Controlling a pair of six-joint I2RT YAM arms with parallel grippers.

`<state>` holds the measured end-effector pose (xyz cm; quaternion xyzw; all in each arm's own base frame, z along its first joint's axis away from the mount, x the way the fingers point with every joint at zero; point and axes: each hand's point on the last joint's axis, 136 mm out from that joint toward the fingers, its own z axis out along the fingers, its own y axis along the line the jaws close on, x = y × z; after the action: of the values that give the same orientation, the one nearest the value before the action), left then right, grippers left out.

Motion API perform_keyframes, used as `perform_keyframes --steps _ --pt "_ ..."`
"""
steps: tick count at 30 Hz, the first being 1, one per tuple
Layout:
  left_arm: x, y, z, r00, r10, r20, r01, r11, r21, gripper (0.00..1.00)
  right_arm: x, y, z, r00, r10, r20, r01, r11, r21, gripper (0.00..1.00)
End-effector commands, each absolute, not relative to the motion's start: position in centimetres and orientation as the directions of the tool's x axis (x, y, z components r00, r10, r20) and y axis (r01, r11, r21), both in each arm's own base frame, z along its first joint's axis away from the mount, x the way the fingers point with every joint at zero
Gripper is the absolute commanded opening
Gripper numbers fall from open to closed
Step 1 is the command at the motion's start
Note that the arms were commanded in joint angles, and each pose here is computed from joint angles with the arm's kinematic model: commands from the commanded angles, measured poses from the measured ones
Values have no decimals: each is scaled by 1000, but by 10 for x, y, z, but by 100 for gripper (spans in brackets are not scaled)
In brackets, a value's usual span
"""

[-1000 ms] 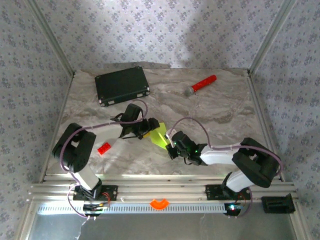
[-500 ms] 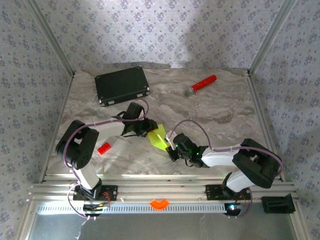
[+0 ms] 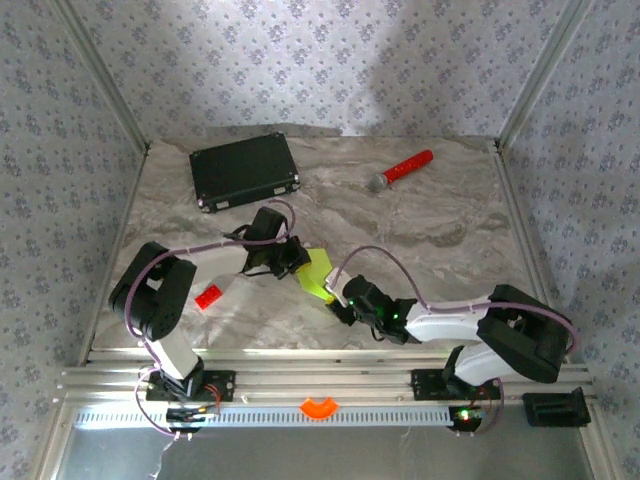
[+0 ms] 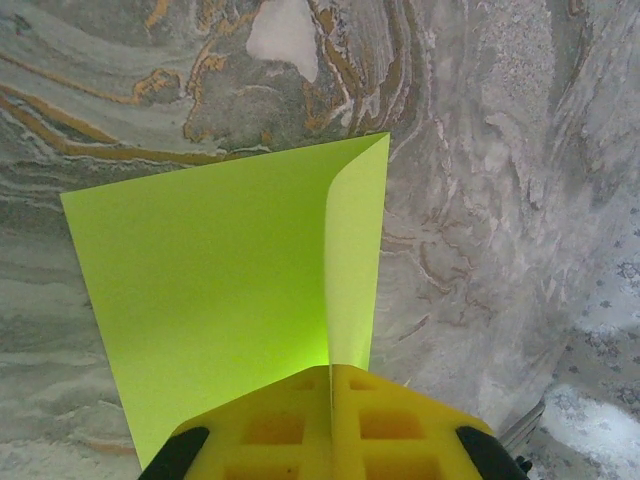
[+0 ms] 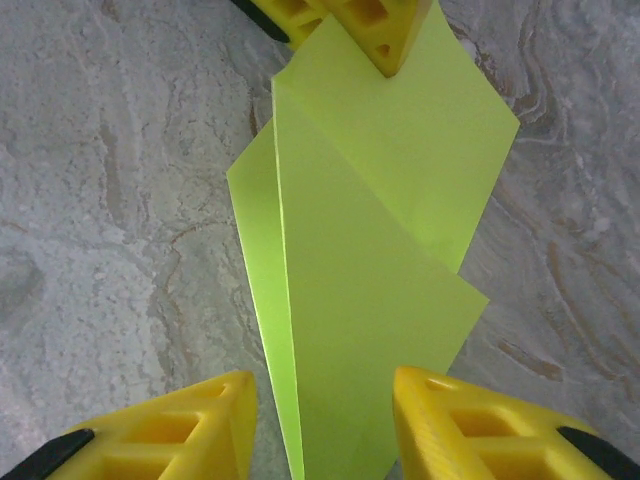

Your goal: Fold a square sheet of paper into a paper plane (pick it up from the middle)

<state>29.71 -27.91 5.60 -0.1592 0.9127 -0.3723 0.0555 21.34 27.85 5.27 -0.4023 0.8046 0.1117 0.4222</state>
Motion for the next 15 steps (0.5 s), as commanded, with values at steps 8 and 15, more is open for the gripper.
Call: perform_keyframes --steps 8,15 --pt "298 -281 71 -943 -334 2 -232 649 -725 6 225 281 45 -255 -682 -685 -697 621 -359 43" --pt "297 -282 71 -944 -329 4 -229 650 -725 6 229 286 42 -276 -658 -700 -677 650 -345 30"
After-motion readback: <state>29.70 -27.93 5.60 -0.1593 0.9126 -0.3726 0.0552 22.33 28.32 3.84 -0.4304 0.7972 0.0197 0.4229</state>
